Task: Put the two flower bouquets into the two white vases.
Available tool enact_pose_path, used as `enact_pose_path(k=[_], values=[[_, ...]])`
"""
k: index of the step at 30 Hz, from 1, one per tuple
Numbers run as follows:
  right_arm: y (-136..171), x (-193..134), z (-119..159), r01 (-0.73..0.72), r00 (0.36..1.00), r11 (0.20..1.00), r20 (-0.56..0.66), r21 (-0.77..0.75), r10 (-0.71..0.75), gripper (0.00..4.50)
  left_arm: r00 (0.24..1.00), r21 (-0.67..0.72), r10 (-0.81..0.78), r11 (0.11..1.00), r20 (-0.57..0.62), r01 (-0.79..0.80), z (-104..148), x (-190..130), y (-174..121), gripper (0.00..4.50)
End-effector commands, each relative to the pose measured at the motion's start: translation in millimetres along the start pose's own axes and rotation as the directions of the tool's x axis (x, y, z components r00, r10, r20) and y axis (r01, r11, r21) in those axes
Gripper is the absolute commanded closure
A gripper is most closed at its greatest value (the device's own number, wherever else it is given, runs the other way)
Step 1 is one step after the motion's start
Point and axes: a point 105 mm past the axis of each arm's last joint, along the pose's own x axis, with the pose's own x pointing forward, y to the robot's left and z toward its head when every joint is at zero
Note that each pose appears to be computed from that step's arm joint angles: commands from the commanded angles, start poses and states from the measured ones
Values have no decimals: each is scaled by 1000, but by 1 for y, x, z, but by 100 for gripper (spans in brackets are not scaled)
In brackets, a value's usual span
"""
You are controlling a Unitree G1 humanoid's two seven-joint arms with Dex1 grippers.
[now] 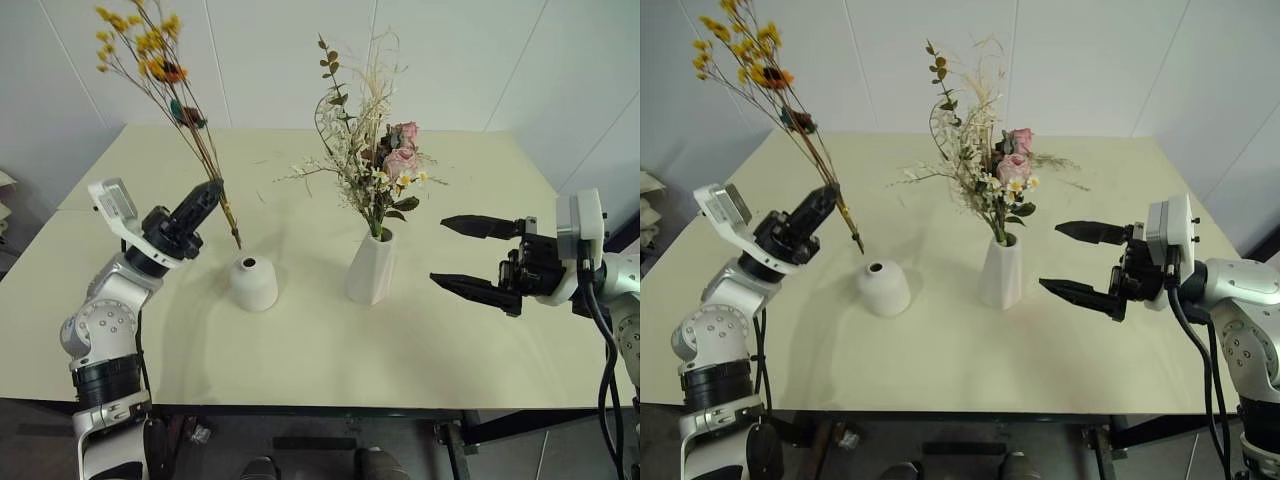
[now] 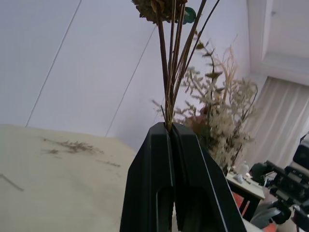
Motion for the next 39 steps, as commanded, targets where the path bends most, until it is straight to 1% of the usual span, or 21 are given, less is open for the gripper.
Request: enact_pose_path(k=[1, 7, 15, 23, 29, 33, 39], values=[[1, -2, 13, 16, 999, 999, 40, -38, -15, 0, 999, 54, -40, 998, 1, 40, 1, 3, -4, 447], [1, 0, 12, 16, 999, 999, 40, -29, -15, 0, 998, 72, -67, 995, -17, 68, -13, 7, -7, 447], [1, 3, 13, 31, 998, 999, 51, -16, -30, 0, 1000, 129, -31, 991, -6, 31, -21, 4, 4, 447], [2, 5, 13, 41, 997, 999, 61, -8, -41, 0, 999, 139, -29, 990, -20, 32, -27, 1, 5, 447], [3, 7, 12, 51, 996, 999, 71, -1, -51, 0, 998, 126, -48, 991, -38, 52, -40, 1, 0, 447], [4, 7, 12, 58, 995, 998, 75, 2, -58, 0, 998, 129, -43, 991, -37, 47, -42, 0, 1, 447], [5, 7, 12, 72, 994, 997, 83, 7, -72, 0, 1000, 158, -16, 987, -24, 19, -42, 1, 10, 447]])
